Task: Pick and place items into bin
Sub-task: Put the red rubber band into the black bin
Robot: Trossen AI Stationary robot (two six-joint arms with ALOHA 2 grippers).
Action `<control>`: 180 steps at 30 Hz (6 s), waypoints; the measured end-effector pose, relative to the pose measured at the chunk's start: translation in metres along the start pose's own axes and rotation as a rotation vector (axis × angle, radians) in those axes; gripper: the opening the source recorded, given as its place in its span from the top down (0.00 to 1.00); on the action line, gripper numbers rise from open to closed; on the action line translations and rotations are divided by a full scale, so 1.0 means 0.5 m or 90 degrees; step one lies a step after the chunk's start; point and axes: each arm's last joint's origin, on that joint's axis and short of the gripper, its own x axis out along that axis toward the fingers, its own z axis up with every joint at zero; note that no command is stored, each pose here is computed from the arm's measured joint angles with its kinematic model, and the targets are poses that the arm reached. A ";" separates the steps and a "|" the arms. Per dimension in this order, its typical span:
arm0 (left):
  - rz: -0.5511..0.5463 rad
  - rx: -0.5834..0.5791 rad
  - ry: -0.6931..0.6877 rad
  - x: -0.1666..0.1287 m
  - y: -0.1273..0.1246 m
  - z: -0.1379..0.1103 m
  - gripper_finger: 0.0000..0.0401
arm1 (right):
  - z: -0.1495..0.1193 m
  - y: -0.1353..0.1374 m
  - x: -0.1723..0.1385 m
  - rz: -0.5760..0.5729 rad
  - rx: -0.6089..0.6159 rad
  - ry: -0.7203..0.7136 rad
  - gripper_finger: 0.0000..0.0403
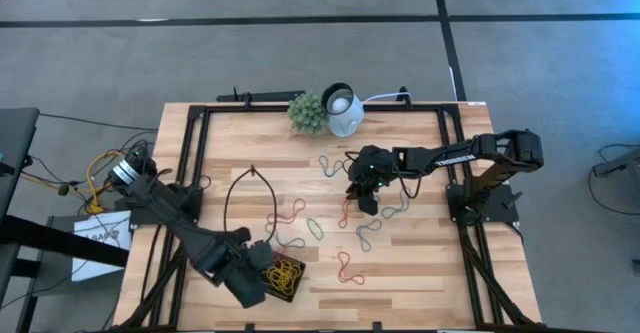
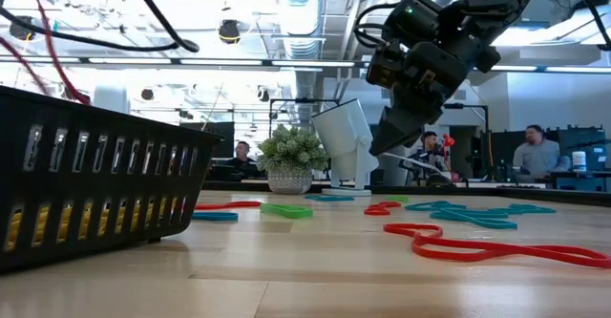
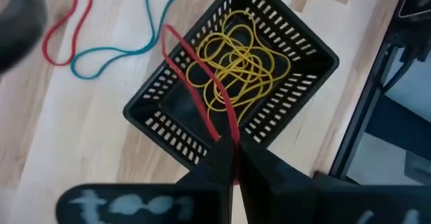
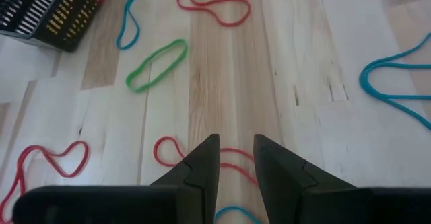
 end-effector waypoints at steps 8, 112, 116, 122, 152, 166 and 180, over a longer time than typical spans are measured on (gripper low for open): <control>-0.019 -0.037 0.028 -0.005 -0.014 -0.025 1.00 | 0.001 0.000 0.000 0.000 -0.005 -0.003 0.78; 0.187 -0.035 -0.341 0.049 0.106 0.175 0.72 | 0.042 0.054 0.068 0.006 -0.163 -0.014 1.00; 0.156 -0.057 -0.379 0.046 0.106 0.198 0.72 | 0.069 0.089 0.035 0.023 -0.197 -0.088 1.00; 0.149 -0.003 -0.415 0.042 0.111 0.228 0.72 | 0.084 0.144 0.017 0.053 -0.248 -0.155 1.00; 0.118 0.023 -0.380 0.046 0.119 0.236 0.72 | 0.127 0.154 -0.001 0.050 -0.293 -0.312 1.00; 0.138 0.035 -0.349 0.050 0.122 0.224 0.99 | 0.117 0.151 0.004 0.050 -0.283 -0.272 0.99; 0.034 -0.029 -0.178 0.056 0.078 0.139 1.00 | 0.061 0.137 0.020 0.049 -0.204 -0.071 0.85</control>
